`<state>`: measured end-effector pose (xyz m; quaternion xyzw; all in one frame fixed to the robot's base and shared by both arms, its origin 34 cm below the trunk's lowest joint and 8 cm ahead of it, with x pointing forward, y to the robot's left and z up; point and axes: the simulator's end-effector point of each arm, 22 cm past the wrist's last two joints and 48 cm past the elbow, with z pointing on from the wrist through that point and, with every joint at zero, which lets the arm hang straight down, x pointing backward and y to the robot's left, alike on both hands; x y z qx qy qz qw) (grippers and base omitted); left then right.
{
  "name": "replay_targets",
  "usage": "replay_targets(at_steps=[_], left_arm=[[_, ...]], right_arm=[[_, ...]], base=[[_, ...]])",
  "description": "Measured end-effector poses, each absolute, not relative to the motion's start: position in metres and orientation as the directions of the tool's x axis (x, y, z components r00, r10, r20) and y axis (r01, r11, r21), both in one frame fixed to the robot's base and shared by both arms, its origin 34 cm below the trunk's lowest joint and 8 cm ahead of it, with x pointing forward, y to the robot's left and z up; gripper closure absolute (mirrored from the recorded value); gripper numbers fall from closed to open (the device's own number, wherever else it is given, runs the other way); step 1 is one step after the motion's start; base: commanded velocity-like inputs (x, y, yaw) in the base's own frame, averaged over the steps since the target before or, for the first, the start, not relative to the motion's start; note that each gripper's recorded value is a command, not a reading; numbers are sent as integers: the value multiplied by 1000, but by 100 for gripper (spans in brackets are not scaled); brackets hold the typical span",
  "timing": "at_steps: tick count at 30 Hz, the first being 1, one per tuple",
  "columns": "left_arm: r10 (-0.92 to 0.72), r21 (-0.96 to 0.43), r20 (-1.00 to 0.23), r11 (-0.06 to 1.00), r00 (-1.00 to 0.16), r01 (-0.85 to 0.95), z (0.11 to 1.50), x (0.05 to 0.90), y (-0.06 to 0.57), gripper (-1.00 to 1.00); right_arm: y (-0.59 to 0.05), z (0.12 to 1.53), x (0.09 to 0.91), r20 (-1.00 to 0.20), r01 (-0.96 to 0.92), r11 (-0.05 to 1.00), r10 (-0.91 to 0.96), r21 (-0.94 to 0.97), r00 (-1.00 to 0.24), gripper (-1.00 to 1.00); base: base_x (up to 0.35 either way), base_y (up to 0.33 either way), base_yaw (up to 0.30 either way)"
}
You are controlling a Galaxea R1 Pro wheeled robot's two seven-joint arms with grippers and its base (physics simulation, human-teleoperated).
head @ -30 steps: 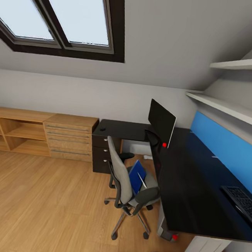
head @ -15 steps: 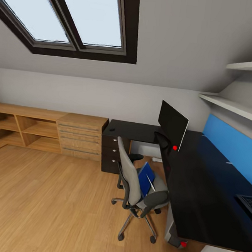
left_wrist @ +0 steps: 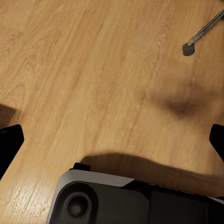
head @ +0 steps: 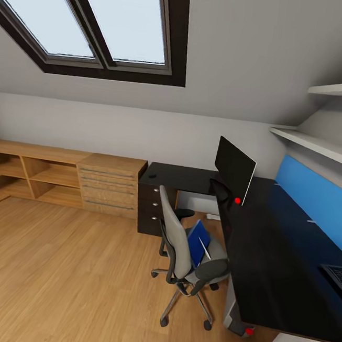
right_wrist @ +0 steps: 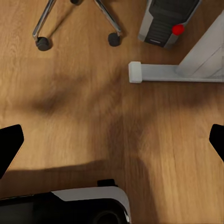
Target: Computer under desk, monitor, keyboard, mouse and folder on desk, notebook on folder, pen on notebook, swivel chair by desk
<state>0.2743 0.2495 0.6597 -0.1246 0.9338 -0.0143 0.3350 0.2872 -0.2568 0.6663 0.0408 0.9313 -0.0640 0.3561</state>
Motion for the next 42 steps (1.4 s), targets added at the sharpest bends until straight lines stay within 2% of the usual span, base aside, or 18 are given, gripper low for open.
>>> replay_targets(at_steps=[11, 31, 42], left_arm=[[-242, -110, -622, 969, -745, -223, 660, 274, 249, -100], [-243, -110, -622, 968, -745, -224, 660, 274, 250, -100], [-242, -109, -625, 968, -742, -224, 659, 276, 250, -100]], right_arm=[[-258, 666, 287, -669, 121, 988, 30, -91, -743, -100], [-260, 667, 288, -670, 131, 987, 36, -91, -741, -100], [-259, 666, 288, -670, 128, 988, 35, -91, -741, -100]], base=[[0, 152, -1], [0, 9, -152], [0, 0, -34]])
